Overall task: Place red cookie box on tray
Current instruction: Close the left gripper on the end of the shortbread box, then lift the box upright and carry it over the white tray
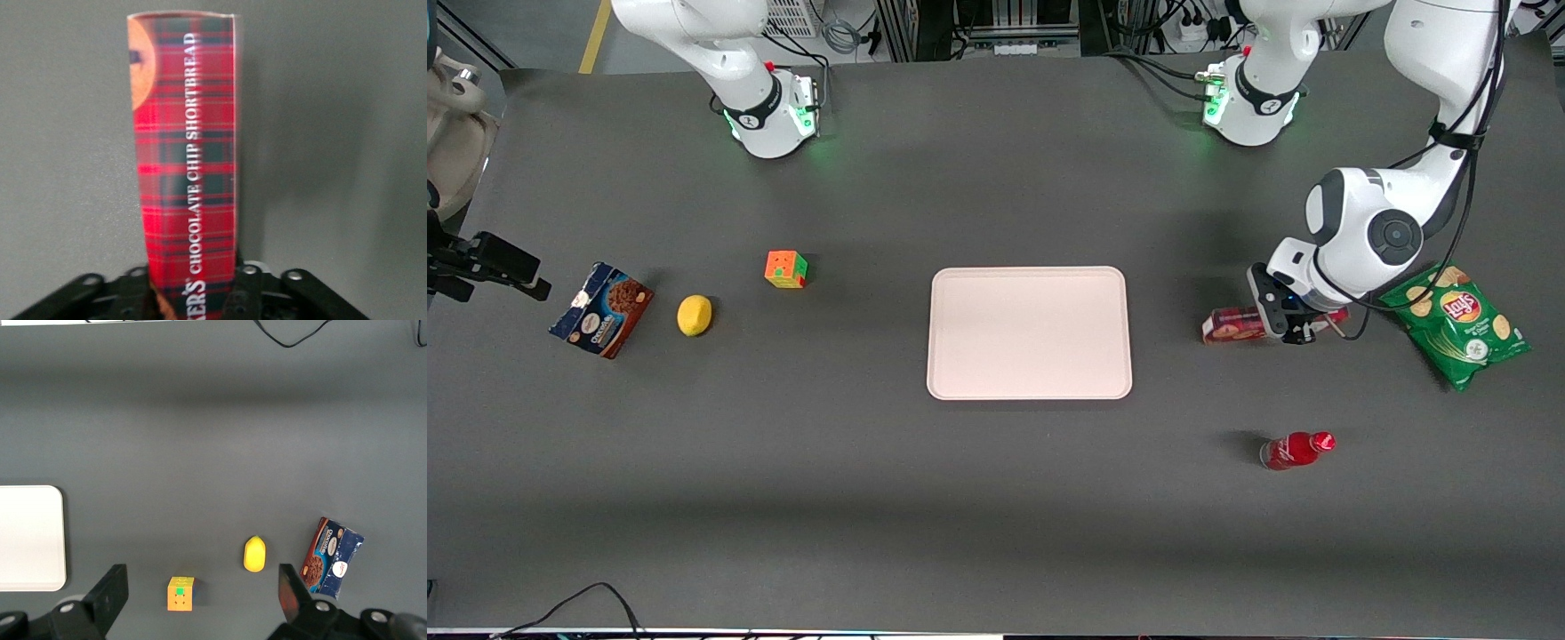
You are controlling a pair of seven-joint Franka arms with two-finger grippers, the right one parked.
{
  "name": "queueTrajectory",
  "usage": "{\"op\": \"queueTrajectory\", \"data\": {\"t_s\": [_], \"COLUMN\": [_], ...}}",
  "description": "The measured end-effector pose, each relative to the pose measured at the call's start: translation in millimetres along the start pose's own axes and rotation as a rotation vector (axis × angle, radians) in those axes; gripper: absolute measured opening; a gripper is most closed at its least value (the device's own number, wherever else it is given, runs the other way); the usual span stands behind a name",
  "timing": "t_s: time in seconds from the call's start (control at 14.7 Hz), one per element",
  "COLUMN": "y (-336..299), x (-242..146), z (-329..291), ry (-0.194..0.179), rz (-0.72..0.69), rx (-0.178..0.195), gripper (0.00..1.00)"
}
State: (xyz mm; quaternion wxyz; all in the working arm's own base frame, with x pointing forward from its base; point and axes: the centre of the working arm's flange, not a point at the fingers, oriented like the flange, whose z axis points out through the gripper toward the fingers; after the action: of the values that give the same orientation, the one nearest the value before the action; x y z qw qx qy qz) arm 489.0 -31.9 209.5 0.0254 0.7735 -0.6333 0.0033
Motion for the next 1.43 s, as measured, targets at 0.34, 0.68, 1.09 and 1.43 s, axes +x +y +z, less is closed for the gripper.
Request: {"op": "queueTrajectory", "data": {"t_s": [0.34, 0.68, 1.09, 1.43], "y": [-1, -14, -20, 13], "x": [-1, 16, 96, 204], "z": [-1, -35, -126, -173], "ry": [0.003, 0.023, 0.039, 0.075], "rz": [-0.011, -0.200, -0.449, -0.750], "rx": [-0.002, -0.120, -0.093, -0.085], "gripper": [0.34, 0.33, 0.33, 0.33]}}
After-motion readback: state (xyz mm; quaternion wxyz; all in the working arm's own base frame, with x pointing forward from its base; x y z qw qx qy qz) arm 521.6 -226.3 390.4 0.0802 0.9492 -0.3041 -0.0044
